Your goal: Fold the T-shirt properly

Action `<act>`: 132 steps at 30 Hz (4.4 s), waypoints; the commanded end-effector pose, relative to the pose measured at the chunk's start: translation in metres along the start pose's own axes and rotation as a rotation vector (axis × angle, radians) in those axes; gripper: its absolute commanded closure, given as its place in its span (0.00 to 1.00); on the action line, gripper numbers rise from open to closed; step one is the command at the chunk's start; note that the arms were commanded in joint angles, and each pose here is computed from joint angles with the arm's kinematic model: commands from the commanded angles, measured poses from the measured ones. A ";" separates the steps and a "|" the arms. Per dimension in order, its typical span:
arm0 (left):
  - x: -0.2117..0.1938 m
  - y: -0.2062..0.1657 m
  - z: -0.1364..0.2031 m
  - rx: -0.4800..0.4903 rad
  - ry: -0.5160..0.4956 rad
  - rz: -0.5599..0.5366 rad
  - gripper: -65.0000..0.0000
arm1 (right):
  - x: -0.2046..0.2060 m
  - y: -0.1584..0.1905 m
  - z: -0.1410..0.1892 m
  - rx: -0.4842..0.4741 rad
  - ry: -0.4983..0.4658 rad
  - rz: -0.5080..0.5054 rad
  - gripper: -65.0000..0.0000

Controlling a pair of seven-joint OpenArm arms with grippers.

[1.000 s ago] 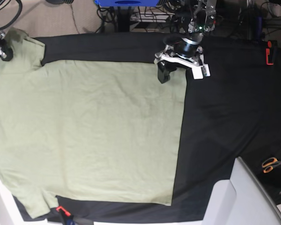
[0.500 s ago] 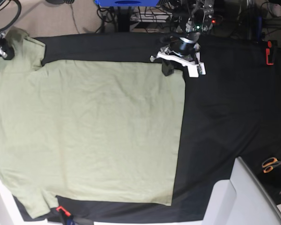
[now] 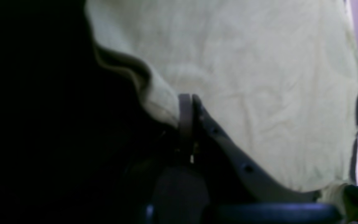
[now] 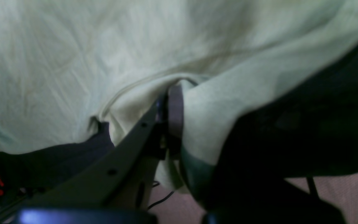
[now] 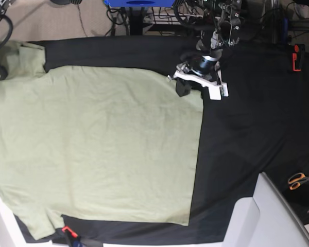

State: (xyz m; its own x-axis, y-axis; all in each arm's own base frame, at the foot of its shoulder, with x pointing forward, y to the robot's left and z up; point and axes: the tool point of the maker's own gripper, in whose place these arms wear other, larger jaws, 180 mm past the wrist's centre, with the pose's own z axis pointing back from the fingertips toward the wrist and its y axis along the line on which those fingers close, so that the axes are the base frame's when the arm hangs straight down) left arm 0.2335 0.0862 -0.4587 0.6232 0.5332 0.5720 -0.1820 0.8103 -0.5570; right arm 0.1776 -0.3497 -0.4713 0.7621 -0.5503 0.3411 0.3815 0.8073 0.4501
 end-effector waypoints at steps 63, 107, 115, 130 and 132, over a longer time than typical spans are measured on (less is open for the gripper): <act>0.141 -0.049 -0.108 -0.036 -0.133 -0.013 1.00 | 0.203 0.101 -0.035 0.234 -0.558 0.044 0.99; 0.169 0.038 -0.005 0.098 -0.310 -0.054 0.60 | 0.158 -0.028 0.012 -0.052 -0.699 -0.497 0.21; 0.118 0.074 0.012 0.177 -0.205 -0.050 0.60 | 0.124 -0.045 -0.039 -0.090 -0.650 -0.725 0.21; 0.099 0.076 0.014 0.184 -0.176 -0.024 0.60 | 0.153 0.015 -0.073 0.036 -0.603 -0.654 0.22; 0.100 0.076 0.013 0.184 -0.176 -0.023 0.60 | 0.153 0.014 -0.073 0.034 -0.604 -0.651 0.22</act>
State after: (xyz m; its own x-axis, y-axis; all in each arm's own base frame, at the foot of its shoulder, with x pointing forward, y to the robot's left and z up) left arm 0.2631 0.2017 -0.4468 0.5206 0.5366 0.6641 -0.3322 0.8438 -0.4215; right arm 0.3300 -0.4071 -0.4784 -0.0346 -0.9216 0.3866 0.6273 0.2811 0.7263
